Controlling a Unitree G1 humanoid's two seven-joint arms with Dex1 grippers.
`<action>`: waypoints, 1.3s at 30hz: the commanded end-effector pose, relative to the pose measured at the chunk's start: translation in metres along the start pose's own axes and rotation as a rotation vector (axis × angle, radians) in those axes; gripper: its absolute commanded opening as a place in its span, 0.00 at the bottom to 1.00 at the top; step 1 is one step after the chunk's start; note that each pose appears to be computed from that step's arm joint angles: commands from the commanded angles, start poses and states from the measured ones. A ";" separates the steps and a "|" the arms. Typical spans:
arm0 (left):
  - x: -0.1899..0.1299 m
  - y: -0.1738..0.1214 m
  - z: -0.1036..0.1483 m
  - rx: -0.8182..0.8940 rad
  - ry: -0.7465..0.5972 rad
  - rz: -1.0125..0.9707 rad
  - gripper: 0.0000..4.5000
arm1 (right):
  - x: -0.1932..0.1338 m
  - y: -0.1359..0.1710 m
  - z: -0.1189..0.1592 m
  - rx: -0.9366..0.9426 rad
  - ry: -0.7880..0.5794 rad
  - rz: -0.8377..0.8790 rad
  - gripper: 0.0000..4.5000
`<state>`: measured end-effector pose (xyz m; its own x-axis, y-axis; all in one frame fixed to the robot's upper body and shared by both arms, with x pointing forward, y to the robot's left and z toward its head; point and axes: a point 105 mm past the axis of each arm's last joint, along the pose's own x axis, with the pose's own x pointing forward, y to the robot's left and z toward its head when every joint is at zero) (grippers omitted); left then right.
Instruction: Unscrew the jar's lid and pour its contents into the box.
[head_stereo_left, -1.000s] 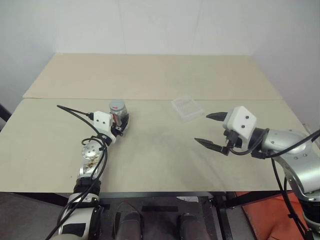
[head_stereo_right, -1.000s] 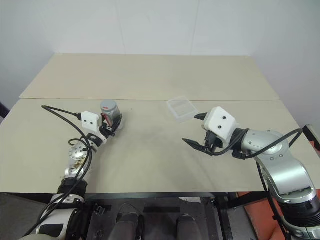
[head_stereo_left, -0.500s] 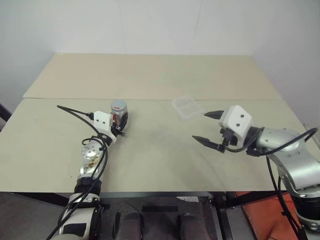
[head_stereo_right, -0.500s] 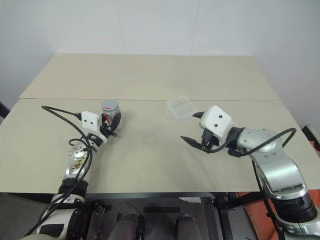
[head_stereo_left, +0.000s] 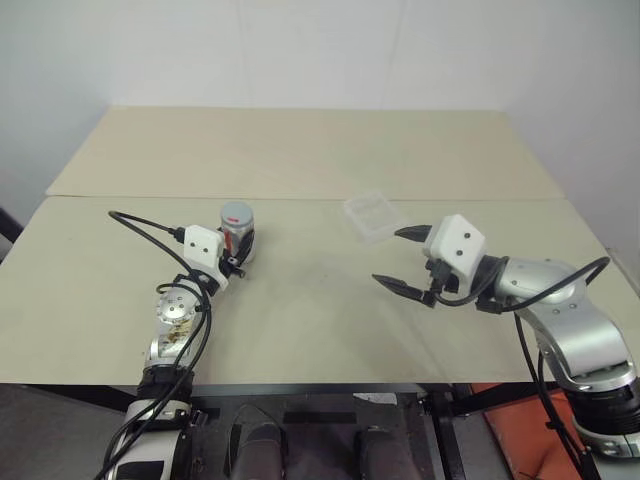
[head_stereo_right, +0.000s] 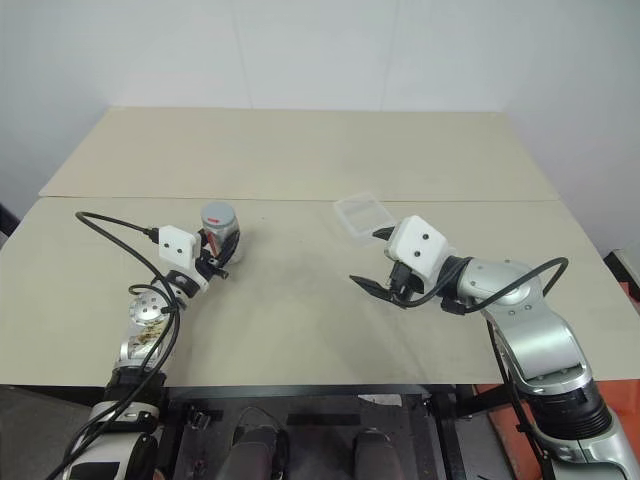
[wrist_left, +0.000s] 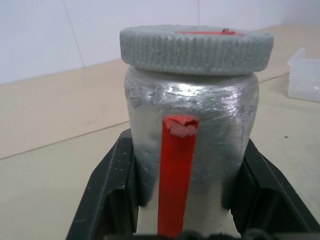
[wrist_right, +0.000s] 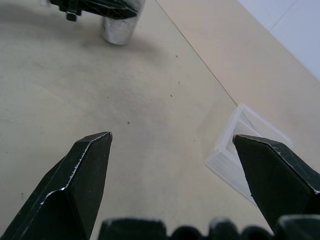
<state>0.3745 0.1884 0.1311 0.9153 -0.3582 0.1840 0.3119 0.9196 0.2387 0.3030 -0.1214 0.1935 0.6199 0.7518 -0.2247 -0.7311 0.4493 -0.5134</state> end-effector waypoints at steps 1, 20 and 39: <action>-0.003 -0.004 0.030 0.039 -0.083 -0.050 0.43 | 0.000 -0.004 0.020 -0.018 -0.070 -0.002 1.00; 0.007 -0.097 0.065 -0.126 -0.166 -0.328 0.43 | 0.064 0.006 0.103 0.270 -0.388 -0.153 1.00; 0.004 -0.102 0.078 -0.158 -0.174 -0.376 0.43 | 0.086 0.018 0.090 0.271 -0.346 -0.131 1.00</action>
<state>0.3318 0.0827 0.1652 0.7015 -0.6765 0.2239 0.6642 0.7346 0.1386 0.3222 -0.0094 0.2273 0.6375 0.7649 0.0925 -0.7303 0.6381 -0.2440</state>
